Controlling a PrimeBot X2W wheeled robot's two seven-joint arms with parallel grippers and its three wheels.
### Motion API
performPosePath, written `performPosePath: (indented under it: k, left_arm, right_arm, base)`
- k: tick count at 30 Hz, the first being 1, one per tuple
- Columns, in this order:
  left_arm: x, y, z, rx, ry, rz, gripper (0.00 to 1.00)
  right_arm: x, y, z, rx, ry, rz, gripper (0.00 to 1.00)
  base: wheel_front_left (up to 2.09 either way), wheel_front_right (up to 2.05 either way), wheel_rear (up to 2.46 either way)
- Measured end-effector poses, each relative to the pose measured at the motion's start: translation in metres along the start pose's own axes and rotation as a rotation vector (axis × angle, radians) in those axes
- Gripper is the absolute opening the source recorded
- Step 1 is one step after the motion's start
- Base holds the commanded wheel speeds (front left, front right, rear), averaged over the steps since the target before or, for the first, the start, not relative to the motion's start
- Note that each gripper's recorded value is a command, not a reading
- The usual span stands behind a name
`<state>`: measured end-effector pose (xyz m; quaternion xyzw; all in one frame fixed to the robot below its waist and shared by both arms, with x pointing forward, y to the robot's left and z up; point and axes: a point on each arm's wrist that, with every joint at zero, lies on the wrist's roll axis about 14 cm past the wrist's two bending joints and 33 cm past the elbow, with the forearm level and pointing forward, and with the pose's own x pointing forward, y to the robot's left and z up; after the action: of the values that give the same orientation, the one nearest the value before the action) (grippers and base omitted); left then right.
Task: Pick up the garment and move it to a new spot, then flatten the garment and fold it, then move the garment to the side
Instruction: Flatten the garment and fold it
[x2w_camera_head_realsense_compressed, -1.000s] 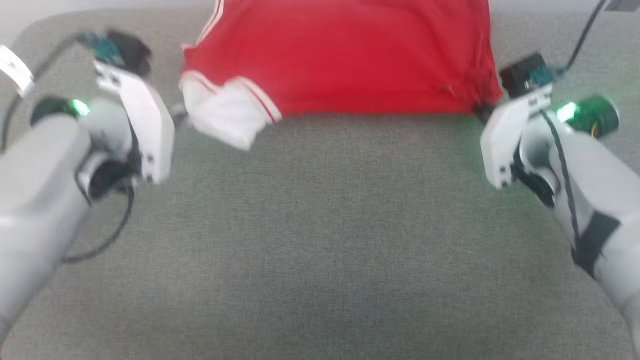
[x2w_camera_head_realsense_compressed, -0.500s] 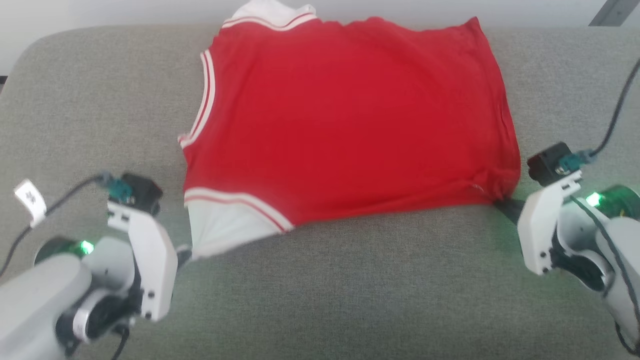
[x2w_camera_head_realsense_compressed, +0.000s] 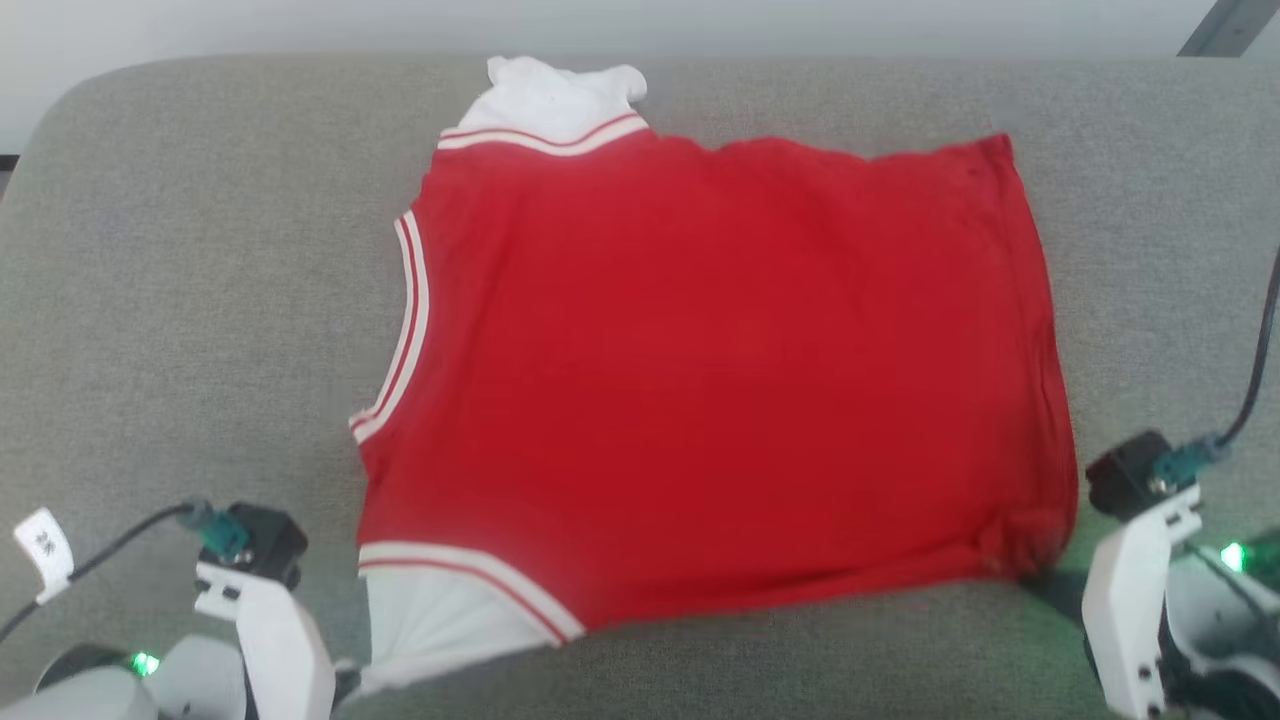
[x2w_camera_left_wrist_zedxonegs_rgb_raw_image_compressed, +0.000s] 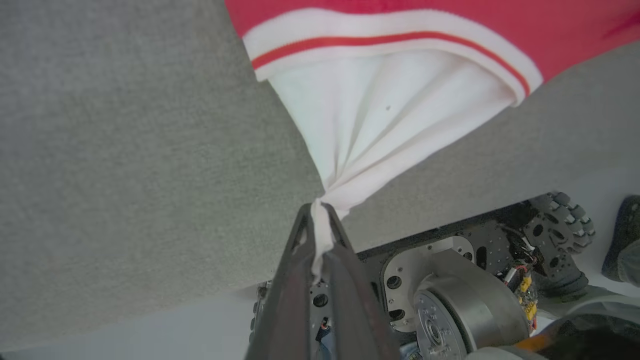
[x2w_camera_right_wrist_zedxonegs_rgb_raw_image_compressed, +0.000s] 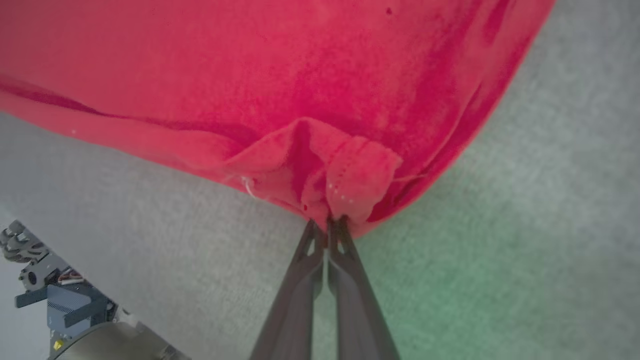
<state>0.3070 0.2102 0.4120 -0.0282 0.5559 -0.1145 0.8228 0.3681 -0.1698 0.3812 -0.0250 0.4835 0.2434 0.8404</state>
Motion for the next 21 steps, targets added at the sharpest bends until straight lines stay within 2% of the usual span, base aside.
performPosePath:
  k: [4, 7, 13, 21]
  left_arm:
    - [-0.002, -0.002, -0.019, -0.009, 0.062, 0.000, 0.00]
    - [-0.003, 0.000, -0.012, -0.002, 0.035, 0.008, 0.00]
    - [-0.018, 0.011, 0.051, 0.103, -0.162, 0.064, 0.00]
    - [-0.032, 0.014, 0.141, 0.278, -0.379, 0.108, 0.00]
  right_arm:
    - [-0.008, 0.008, -0.017, 0.038, 0.037, 0.012, 0.00]
    - [-0.012, 0.010, -0.017, 0.057, 0.016, -0.004, 0.00]
    - [-0.019, 0.010, 0.013, 0.060, -0.096, -0.038, 0.00]
    - [-0.022, -0.009, 0.068, -0.015, -0.230, -0.118, 0.00]
  base:
    - [0.00, 0.00, 0.00]
    - [0.00, 0.00, 0.00]
    - [0.00, 0.00, 0.00]
    - [0.00, 0.00, 0.00]
